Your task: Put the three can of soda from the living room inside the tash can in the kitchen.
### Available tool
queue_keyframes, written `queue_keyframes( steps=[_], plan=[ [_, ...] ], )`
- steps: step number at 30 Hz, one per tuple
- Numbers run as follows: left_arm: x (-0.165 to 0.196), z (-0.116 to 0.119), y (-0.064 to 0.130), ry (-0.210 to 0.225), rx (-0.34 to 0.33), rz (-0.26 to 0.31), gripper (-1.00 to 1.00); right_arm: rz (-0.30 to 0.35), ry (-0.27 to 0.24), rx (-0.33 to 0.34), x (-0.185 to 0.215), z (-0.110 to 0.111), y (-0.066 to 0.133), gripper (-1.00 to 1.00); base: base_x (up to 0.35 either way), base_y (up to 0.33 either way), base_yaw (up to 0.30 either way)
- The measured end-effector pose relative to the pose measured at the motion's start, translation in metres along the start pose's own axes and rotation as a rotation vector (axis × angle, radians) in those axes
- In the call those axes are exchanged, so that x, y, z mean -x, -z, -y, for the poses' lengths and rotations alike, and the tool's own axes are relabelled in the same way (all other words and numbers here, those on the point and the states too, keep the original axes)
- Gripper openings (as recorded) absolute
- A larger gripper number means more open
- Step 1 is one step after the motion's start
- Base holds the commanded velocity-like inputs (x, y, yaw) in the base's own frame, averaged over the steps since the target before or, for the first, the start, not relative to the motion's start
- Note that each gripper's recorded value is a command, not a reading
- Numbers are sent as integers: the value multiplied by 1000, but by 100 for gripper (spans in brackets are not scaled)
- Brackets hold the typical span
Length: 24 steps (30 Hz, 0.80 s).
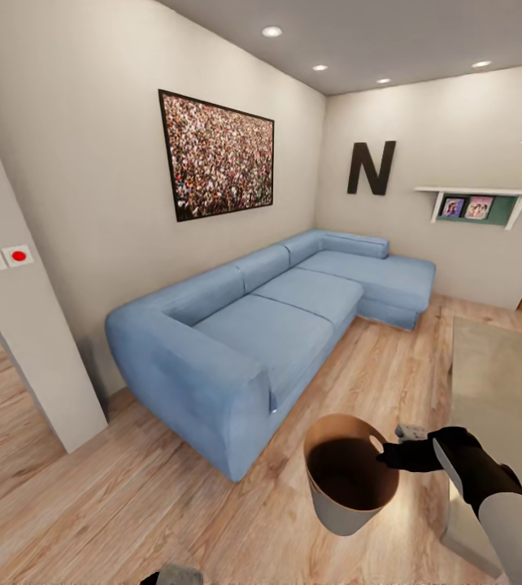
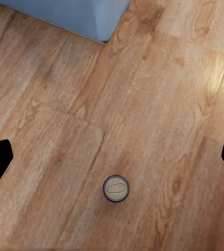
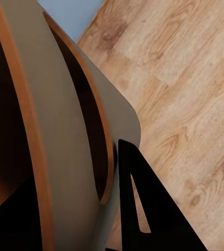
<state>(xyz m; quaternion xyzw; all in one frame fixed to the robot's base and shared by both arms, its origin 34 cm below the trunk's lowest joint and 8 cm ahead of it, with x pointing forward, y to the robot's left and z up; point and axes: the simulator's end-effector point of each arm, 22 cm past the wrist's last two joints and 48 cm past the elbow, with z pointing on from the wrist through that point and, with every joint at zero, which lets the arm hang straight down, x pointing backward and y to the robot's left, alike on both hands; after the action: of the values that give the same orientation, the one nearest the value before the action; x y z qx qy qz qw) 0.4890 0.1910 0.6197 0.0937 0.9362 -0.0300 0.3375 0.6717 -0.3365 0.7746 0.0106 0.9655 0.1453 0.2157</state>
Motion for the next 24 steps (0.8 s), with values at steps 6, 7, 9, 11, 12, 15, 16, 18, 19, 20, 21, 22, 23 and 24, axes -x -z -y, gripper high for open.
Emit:
queue_keyframes(
  steps=[6, 7, 9, 11, 12, 15, 16, 18, 19, 20, 21, 22, 23, 24],
  plan=[
    [23, -16, -26, 4, 17, -58, 100, -9, 1, -1, -6, 3, -12, -100, 0, 0, 0],
    [15, -18, -29, 3, 18, -65, 100, -11, 1, -1, -7, 3, -14, -100, 0, 0, 0],
    [0, -18, -31, 1, 17, -53, 100, -14, 2, -2, -9, 4, -18, -100, 0, 0, 0],
    [-10, -17, -33, -2, 15, -38, 100, -17, 1, -2, -11, 5, -22, -100, 0, 0, 0],
    [-15, -16, -34, -3, 14, -32, 100, -19, 1, -1, -12, 5, -23, -100, 0, 0, 0],
    [-31, -14, -35, -6, 9, -23, 100, -24, 2, -2, -16, 7, -29, -100, 0, 0, 0],
    [-33, -14, -36, -6, 9, -23, 100, -26, 2, -3, -17, 8, -31, -100, 0, 0, 0],
    [-38, -14, -38, -7, 8, -25, 100, -29, 1, -3, -19, 9, -35, -100, 0, 0, 0],
    [-41, -13, -39, -8, 7, -26, 100, -30, 1, -3, -20, 9, -37, -100, 0, 0, 0],
    [-43, -13, -40, -8, 6, -27, 100, -32, 1, -3, -21, 10, -39, -100, 0, 0, 0],
    [-45, -13, -41, -9, 6, -27, 100, -33, 0, -3, -22, 11, -41, -100, 0, 0, 0],
    [-47, -13, -42, -9, 6, -28, 100, -35, 0, -3, -23, 11, -43, -100, 0, 0, 0],
    [-48, -13, -44, -9, 6, -30, 100, -36, 0, -4, -24, 12, -45, -100, 0, 0, 0],
    [-50, -13, -45, -10, 5, -31, 100, -38, 0, -4, -26, 13, -47, -100, 0, 0, 0]
  ],
)
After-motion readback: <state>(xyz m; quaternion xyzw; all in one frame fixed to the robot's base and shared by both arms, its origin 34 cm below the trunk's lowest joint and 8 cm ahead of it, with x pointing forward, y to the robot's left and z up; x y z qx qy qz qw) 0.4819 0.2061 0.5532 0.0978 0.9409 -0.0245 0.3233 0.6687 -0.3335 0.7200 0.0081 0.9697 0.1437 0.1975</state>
